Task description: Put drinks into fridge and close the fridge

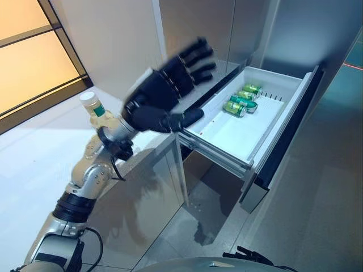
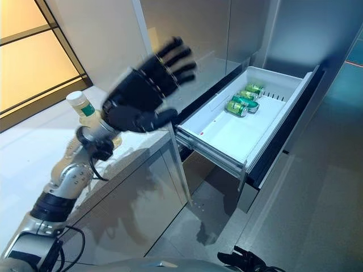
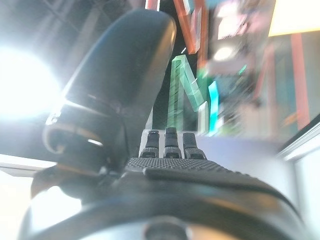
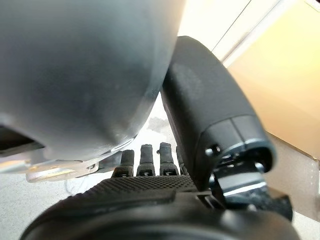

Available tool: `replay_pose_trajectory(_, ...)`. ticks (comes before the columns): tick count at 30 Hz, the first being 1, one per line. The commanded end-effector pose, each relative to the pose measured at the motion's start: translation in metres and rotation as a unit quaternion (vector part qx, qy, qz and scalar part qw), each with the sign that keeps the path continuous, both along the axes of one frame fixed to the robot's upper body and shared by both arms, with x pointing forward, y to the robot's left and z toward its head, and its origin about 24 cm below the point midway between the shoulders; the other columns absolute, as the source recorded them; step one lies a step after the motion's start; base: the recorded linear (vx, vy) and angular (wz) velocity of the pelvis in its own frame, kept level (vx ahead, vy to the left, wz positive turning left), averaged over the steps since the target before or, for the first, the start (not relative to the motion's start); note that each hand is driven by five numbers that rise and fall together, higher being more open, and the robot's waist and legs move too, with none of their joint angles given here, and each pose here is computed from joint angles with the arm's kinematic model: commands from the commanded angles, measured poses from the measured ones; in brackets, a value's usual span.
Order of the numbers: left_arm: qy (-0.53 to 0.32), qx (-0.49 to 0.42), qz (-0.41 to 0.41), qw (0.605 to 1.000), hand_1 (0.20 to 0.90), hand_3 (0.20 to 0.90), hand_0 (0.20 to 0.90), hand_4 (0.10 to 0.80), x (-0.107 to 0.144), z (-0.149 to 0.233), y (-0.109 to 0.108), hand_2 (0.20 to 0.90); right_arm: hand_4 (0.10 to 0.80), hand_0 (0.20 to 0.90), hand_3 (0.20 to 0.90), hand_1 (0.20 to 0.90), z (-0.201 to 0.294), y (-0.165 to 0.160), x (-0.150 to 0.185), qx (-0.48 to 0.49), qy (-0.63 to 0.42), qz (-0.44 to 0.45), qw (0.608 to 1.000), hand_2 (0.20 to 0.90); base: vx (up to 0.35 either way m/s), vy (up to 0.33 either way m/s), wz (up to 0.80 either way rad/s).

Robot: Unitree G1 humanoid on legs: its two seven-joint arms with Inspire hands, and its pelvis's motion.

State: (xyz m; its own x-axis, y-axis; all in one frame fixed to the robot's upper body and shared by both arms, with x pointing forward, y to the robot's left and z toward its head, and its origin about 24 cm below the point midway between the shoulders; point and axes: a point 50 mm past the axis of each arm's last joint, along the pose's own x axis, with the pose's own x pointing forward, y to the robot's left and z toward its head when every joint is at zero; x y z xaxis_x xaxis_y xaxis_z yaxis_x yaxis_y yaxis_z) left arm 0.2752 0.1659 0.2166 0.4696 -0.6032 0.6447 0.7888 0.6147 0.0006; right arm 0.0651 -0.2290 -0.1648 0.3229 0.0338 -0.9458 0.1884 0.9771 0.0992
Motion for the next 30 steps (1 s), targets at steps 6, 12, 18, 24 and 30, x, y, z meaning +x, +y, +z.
replay_pose_trajectory(6, -0.201, -0.185, 0.287, 0.918, 0.9, 0.9, 0.9, 0.8, -0.018, 0.098, 0.066, 0.9, 0.8, 0.9, 0.9, 0.9, -0.004, 0.004, -0.013, 0.001, 0.027, 0.033, 0.999, 0.9, 0.01, 0.001, -0.01)
replay_pose_trajectory(12, -0.178, -0.14, 0.452, 0.863, 0.9, 0.9, 0.9, 0.8, -0.008, 0.096, 0.086, 0.9, 0.8, 0.9, 0.9, 0.9, -0.003, 0.004, -0.008, 0.002, 0.026, 0.04, 0.999, 0.9, 0.0, 0.0, 0.0)
replay_pose_trajectory(18, -0.149, -0.092, 0.539, 0.824, 0.9, 0.9, 0.9, 0.8, 0.001, 0.082, 0.096, 0.9, 0.8, 0.9, 0.9, 0.9, -0.003, 0.006, -0.003, 0.007, 0.026, 0.039, 0.999, 0.9, 0.002, 0.004, 0.02)
replay_pose_trajectory(24, -0.101, -0.073, 0.555, 0.822, 0.9, 0.9, 0.9, 0.8, 0.009, 0.062, 0.1, 0.9, 0.8, 0.9, 0.9, 0.9, -0.003, 0.008, -0.003, 0.008, 0.028, 0.036, 0.999, 0.9, 0.004, 0.006, 0.02)
replay_pose_trajectory(30, -0.059, -0.058, 0.556, 0.827, 0.9, 0.9, 0.9, 0.8, 0.015, 0.046, 0.101, 0.9, 0.8, 0.9, 0.9, 0.9, -0.003, 0.008, -0.002, 0.008, 0.027, 0.033, 0.999, 0.9, 0.001, 0.004, 0.02)
